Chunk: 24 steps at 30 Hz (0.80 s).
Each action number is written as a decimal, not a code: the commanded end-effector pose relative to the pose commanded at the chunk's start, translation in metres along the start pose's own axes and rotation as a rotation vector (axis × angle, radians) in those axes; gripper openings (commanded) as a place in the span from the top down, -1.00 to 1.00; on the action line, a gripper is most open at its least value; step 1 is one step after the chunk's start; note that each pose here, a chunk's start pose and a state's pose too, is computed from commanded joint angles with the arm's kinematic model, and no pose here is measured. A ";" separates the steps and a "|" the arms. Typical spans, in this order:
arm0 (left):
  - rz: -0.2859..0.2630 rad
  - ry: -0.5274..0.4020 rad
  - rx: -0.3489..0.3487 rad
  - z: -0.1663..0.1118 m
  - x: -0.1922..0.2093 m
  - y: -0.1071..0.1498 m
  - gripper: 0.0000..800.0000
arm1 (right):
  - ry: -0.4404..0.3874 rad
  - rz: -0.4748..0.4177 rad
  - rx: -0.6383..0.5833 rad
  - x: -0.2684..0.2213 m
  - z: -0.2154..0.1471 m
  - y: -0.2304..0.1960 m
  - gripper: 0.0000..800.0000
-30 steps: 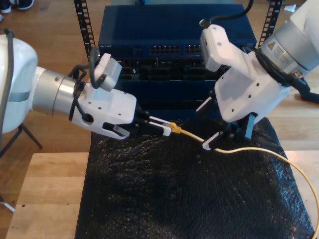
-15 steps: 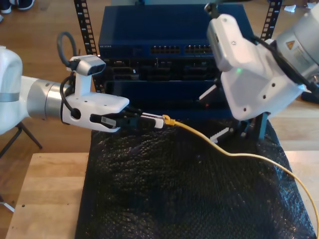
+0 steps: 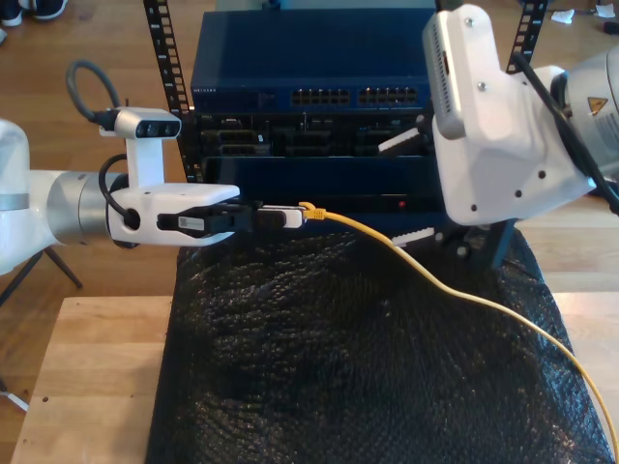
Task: Grab the cable and plug it in
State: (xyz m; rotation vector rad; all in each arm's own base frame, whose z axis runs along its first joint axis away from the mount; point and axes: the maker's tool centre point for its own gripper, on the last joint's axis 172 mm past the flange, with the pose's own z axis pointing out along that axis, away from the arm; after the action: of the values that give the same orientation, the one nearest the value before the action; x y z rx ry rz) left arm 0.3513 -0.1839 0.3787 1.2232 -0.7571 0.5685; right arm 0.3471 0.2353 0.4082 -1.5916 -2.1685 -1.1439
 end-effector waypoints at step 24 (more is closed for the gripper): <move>-0.065 0.153 -0.219 -0.004 0.019 0.030 0.95 | 0.111 -0.209 -0.151 0.051 0.020 0.000 -0.98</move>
State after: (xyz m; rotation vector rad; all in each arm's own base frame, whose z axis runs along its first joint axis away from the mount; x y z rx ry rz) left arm 0.3416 -0.1727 0.4118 0.9865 -0.6301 0.5050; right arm 0.3326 0.2860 0.4244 -1.3439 -2.2640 -1.4516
